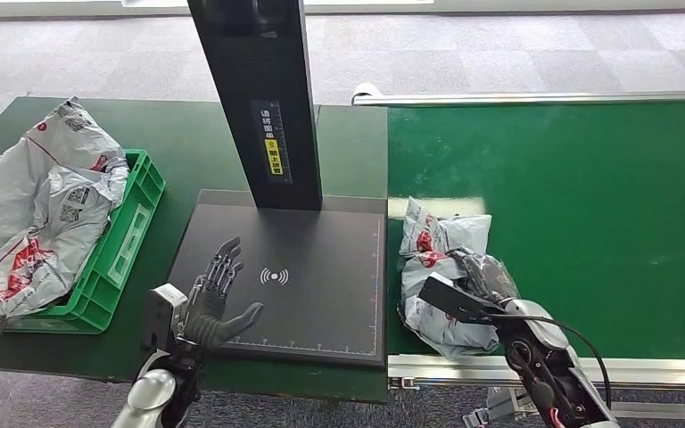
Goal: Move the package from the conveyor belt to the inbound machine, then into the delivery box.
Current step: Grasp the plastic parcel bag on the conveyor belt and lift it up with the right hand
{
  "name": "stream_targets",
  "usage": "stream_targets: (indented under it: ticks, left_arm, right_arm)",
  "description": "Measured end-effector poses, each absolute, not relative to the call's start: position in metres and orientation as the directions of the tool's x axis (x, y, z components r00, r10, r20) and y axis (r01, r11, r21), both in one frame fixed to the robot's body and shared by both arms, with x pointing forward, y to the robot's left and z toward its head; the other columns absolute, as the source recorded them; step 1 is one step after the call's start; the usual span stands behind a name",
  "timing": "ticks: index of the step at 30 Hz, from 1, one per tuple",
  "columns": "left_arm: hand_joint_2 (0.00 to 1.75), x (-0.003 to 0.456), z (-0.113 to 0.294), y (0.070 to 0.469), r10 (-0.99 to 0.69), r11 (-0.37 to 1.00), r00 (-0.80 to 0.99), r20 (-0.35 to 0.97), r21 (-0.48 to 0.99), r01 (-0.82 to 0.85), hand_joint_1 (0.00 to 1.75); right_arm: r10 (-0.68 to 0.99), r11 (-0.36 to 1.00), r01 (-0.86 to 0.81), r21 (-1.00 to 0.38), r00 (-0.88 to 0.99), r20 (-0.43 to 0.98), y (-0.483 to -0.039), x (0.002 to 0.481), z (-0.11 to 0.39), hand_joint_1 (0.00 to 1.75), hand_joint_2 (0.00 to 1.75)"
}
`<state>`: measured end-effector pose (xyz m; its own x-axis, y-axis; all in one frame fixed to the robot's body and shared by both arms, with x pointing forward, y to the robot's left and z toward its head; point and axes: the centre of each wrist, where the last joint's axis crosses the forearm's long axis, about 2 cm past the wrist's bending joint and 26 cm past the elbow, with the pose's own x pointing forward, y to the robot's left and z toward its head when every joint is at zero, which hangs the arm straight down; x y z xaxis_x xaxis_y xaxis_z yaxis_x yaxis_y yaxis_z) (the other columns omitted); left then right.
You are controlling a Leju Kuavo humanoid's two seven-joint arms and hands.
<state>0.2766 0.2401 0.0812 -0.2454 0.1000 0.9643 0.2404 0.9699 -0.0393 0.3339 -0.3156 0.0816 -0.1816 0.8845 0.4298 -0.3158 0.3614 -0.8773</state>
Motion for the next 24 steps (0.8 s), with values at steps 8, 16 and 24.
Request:
stream_targets:
  ticks: [8, 16, 24]
  left_arm:
    - [1.75, 0.272, 0.084, 0.245, 0.101, 0.979, -0.297, 0.949, -0.042, 0.200, 0.00]
    - [1.75, 0.274, 0.088, 0.247, 0.077, 0.989, -0.344, 0.936, -0.028, 0.146, 0.00]
    - [1.75, 0.281, 0.107, 0.252, -0.077, 0.996, -0.506, 0.859, 0.040, -0.083, 0.00]
  right_arm:
    - [0.696, 0.676, 0.135, -0.724, -0.441, 0.567, -0.291, 0.336, 0.135, 1.75, 1.75]
    - [0.619, 0.768, 0.266, -0.583, -0.544, 0.567, -0.283, 0.336, 0.160, 1.75, 1.75]
    - [0.603, 0.770, 0.296, -0.566, -0.627, 0.493, -0.271, 0.337, 0.174, 1.75, 1.75]
